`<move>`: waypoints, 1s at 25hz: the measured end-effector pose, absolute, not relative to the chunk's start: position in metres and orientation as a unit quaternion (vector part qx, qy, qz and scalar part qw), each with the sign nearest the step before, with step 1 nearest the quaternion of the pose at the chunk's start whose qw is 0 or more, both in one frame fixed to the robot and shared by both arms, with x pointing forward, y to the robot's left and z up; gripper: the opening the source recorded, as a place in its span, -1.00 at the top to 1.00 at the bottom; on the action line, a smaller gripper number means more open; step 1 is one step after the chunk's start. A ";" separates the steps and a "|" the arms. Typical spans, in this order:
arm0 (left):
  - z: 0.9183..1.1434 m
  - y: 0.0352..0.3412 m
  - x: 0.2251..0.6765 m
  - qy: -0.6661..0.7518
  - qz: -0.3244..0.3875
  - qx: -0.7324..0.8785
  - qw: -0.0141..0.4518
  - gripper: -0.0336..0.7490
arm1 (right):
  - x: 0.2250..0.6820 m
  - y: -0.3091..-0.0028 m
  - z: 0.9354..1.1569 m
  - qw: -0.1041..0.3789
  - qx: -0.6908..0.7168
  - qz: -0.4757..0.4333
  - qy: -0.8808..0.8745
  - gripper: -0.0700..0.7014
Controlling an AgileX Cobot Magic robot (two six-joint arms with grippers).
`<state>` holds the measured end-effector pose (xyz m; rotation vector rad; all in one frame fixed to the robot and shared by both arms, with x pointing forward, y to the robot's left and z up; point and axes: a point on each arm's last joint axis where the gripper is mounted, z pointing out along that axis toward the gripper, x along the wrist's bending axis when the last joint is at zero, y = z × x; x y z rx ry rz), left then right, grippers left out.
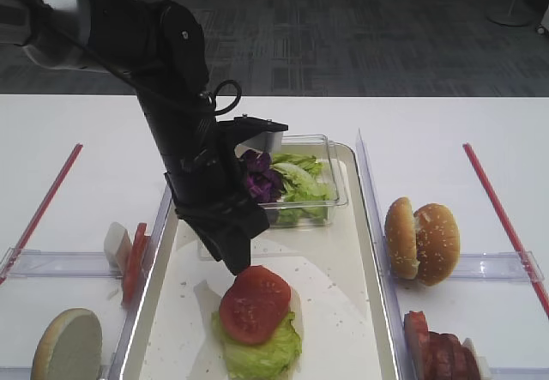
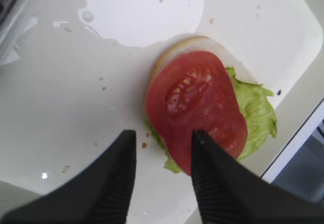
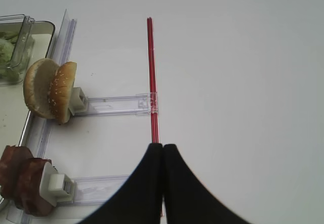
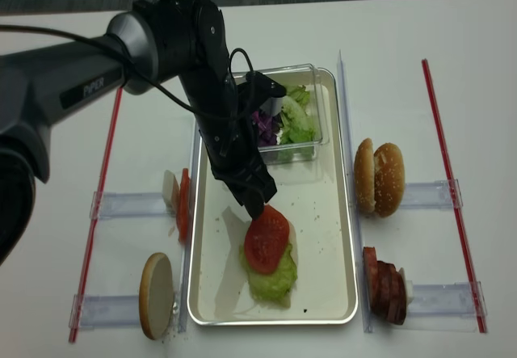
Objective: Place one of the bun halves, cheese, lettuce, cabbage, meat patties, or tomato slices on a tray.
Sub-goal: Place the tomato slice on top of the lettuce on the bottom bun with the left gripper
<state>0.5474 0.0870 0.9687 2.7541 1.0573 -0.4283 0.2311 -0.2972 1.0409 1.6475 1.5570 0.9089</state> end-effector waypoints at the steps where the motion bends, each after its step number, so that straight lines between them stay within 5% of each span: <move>1: 0.968 0.088 0.548 0.353 -0.139 0.922 0.076 0.29 | 0.231 -0.297 1.041 0.343 0.634 0.350 0.599 -0.13; 11: 0.967 0.096 0.550 0.369 -0.099 0.924 0.030 0.29 | 0.231 -0.297 1.041 0.343 0.634 0.350 0.599 -0.13; 25: 0.995 0.112 0.551 0.409 -0.018 0.912 0.008 0.29 | 0.231 -0.297 1.041 0.343 0.634 0.350 0.599 -0.13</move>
